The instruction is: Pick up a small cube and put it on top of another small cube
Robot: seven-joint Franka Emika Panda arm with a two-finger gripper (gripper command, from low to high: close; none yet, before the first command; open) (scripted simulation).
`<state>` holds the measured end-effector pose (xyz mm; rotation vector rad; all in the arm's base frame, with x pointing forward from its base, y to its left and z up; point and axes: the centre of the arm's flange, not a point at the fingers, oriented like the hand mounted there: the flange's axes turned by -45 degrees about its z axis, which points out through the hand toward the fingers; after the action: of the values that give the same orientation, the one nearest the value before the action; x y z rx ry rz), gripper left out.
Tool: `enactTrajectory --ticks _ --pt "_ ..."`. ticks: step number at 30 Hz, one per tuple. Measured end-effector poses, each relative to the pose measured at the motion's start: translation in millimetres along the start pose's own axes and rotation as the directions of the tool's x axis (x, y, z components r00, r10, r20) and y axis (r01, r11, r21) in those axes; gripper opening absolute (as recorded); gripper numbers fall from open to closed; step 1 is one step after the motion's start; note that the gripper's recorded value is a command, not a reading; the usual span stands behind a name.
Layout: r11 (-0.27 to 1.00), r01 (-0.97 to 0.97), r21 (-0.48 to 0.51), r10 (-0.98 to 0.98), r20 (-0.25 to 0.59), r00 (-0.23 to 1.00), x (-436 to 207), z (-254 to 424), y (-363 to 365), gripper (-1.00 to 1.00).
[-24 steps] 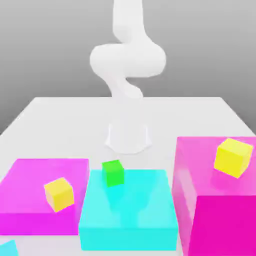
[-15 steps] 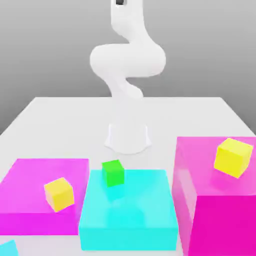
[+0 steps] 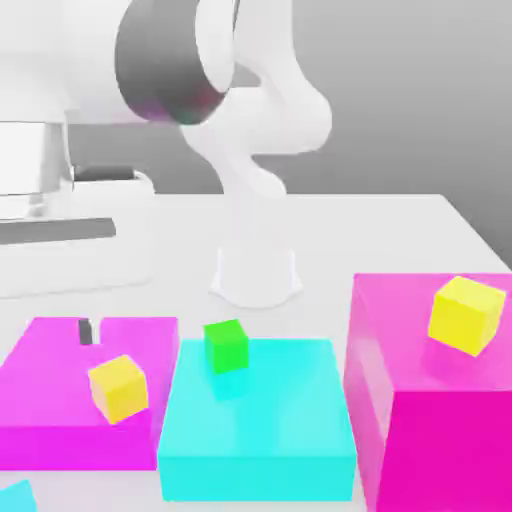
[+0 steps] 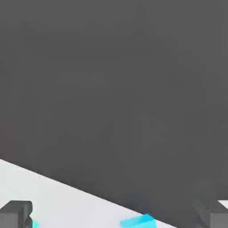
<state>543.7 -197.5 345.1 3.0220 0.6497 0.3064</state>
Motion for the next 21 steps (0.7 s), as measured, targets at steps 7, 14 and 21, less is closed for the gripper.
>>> enactTrajectory --ticks 7,14,21 --pt "0.991 0.111 0.076 -0.121 0.139 0.983 -57 114 33 0.0" --pt "0.985 0.138 0.101 -0.154 0.171 0.973 -87 201 35 -1.0" --pt "0.985 0.139 0.104 -0.155 0.172 0.973 -84 190 36 -1.0"
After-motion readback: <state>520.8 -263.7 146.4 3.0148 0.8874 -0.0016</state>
